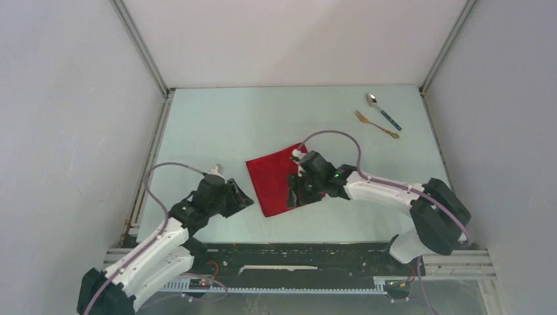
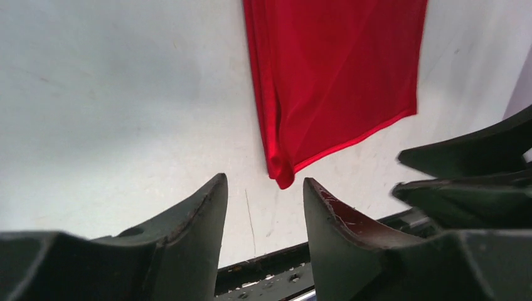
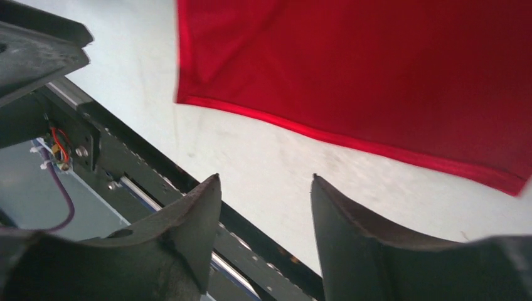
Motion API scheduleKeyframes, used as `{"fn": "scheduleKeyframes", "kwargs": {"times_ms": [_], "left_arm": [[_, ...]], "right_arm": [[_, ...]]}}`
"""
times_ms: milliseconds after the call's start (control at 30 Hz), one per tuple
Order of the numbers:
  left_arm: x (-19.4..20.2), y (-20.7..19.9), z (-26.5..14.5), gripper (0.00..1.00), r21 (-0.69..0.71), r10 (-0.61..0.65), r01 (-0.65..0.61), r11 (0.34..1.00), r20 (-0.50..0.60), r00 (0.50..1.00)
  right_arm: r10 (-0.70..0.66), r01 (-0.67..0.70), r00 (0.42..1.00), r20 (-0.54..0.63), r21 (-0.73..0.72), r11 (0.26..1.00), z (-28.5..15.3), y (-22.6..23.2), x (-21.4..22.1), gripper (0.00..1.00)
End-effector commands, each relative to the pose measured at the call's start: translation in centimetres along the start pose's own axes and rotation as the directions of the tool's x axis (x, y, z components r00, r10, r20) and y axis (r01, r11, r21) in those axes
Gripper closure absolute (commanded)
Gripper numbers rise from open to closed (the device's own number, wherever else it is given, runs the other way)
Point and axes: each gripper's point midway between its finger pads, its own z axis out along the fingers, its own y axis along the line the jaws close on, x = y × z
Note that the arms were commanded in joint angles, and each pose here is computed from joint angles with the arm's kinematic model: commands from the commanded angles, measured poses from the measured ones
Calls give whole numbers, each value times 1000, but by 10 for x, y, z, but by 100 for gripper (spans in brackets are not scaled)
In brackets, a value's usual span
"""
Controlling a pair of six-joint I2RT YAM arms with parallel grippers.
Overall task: Fold the napkin into a case and place the utensils inside
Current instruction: Pick up the upper triangle-folded napkin from the center of the board.
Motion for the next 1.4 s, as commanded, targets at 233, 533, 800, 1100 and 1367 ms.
{"fn": "scheduleKeyframes", "kwargs": {"times_ms": [233,533,800,1100,1367], "left_arm": [[-109,28,-117,35,-251,-36,145,957,394,918],[-143,32,-152,30,-312,-20,208,927,512,859],[-137,36,-142,30,-313,-2,175,933,484,875],[-139,35,-147,30,-312,17,160,937,497,868],[-137,33,-146,30,-307,21,149,940,489,872]], "right_arm": [[-250,269,961,-120,184,946,50,86,-16,49],[-232,311,937,-263,320,895,64,93,-3,58],[-245,357,917,-316,372,857,73,88,-4,59],[-252,377,904,-345,367,850,88,85,-5,58],[-257,392,895,-365,367,844,98,81,-4,52]]}}
